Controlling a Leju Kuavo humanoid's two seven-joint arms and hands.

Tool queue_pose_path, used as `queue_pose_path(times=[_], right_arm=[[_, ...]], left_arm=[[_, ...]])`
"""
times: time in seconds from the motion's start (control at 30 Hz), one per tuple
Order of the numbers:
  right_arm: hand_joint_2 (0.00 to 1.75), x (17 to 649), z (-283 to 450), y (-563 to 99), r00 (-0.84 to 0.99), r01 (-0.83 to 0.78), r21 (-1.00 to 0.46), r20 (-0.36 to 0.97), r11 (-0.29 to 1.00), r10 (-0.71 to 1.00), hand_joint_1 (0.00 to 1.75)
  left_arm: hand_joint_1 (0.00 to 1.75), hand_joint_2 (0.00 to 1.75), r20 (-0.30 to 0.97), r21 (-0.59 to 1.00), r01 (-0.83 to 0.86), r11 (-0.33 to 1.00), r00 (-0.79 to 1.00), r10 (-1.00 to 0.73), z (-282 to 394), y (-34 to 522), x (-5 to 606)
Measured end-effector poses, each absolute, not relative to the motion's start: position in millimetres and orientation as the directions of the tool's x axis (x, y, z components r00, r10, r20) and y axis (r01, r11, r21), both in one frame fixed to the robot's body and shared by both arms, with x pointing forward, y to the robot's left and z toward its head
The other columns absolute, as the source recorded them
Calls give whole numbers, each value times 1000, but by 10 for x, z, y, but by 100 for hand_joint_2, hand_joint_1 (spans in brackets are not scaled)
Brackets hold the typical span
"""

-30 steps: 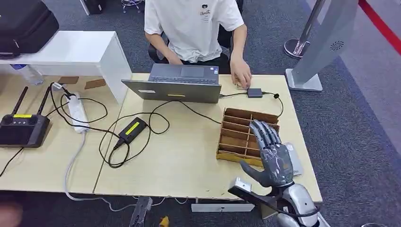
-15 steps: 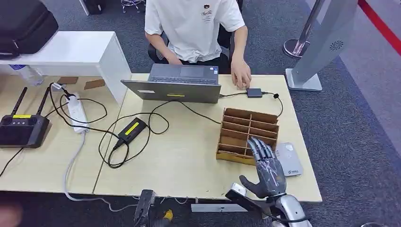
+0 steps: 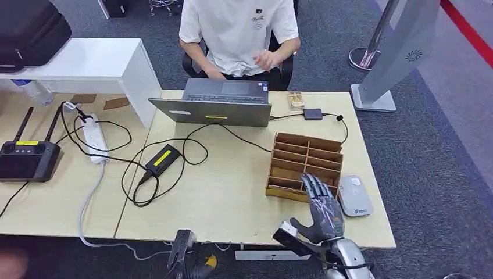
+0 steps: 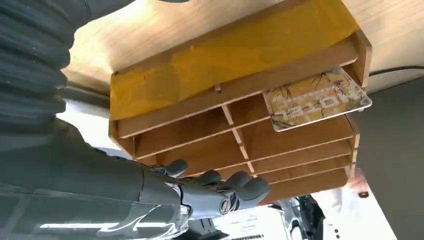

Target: Pass the card to the sensor for recognition and then transmit it.

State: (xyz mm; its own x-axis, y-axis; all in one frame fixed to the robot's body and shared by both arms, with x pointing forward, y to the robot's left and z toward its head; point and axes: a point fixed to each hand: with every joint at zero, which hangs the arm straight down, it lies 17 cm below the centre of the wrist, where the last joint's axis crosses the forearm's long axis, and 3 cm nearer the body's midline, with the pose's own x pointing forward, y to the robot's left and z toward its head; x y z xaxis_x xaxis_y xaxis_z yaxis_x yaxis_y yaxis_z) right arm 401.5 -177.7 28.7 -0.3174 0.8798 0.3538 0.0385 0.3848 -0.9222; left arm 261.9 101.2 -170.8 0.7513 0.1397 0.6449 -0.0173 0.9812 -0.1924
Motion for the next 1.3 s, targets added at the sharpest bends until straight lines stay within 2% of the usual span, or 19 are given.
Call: queue_pose_path(times=[1.3], right_arm=[[175, 4142, 208, -1453, -306, -5, -899, 419, 438, 855, 0]], left_arm=[[0, 175, 616, -231, -34, 972, 769, 173, -1679, 864, 2655]])
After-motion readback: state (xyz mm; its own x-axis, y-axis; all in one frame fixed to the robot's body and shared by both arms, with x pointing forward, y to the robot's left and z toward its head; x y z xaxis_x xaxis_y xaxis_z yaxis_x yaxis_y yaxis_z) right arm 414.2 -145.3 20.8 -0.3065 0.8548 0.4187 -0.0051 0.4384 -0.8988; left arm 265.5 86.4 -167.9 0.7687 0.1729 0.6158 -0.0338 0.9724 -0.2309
